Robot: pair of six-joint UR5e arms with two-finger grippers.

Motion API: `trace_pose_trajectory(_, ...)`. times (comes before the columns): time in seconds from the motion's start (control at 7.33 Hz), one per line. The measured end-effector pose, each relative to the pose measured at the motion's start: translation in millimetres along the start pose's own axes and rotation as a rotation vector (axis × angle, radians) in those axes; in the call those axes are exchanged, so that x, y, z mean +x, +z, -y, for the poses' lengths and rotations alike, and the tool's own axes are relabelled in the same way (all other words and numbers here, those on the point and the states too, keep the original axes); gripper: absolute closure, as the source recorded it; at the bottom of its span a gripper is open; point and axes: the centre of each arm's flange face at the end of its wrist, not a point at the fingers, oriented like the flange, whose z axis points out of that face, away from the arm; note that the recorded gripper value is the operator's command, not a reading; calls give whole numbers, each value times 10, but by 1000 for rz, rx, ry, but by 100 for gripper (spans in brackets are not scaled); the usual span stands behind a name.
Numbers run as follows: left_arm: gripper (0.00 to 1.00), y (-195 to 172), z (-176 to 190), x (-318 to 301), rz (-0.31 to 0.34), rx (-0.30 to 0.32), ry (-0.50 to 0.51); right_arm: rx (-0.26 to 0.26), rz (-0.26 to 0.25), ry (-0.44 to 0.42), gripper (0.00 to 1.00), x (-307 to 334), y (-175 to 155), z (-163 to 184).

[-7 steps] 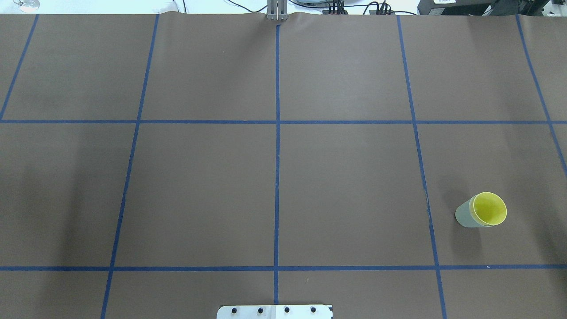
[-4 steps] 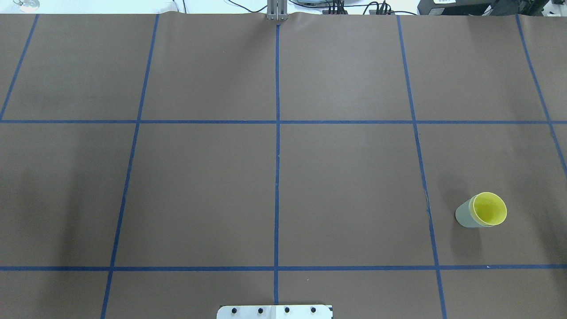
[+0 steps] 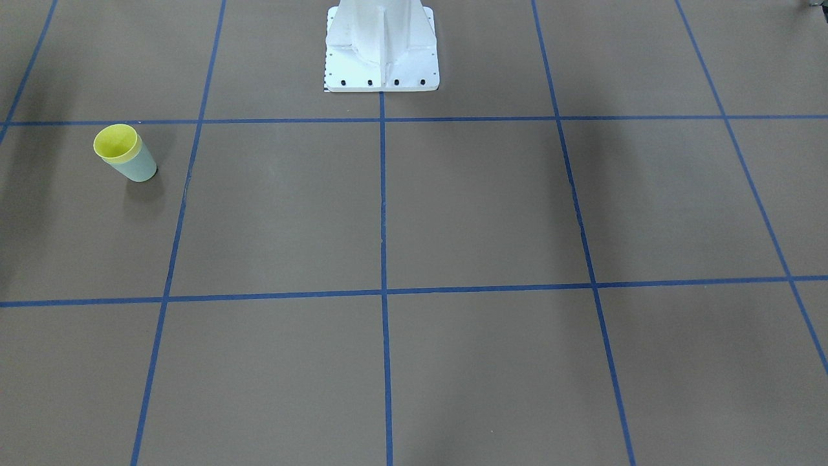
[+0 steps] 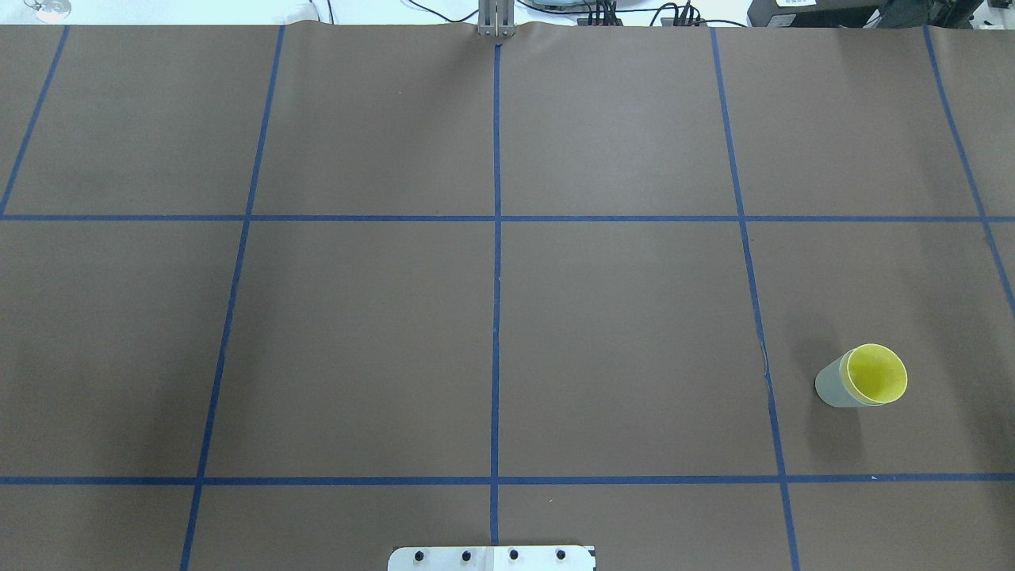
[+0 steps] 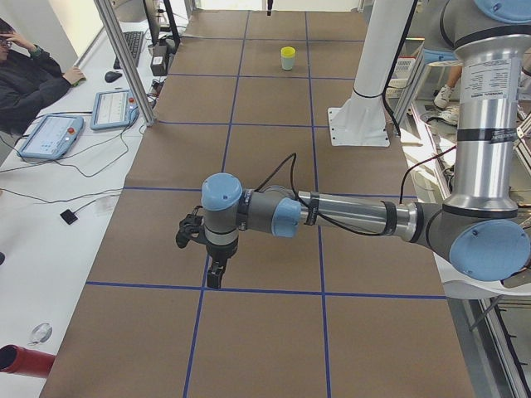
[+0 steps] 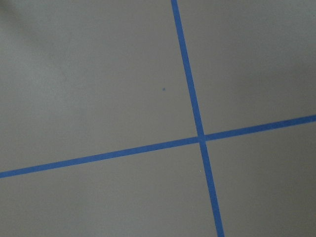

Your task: Transfer and stack yellow cup on green cup

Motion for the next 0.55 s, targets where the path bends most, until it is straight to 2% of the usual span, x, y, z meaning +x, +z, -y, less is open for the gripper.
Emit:
trace_pose_trajectory(0.27,0,50,-101,-4,-37,-19,-12,-45,12,-22,0,133,-108,-25)
trace_pose_trajectory(0.55,0,127,-143,-38,-63,-34,-25,-51,17,-11,0,225,-302,-20)
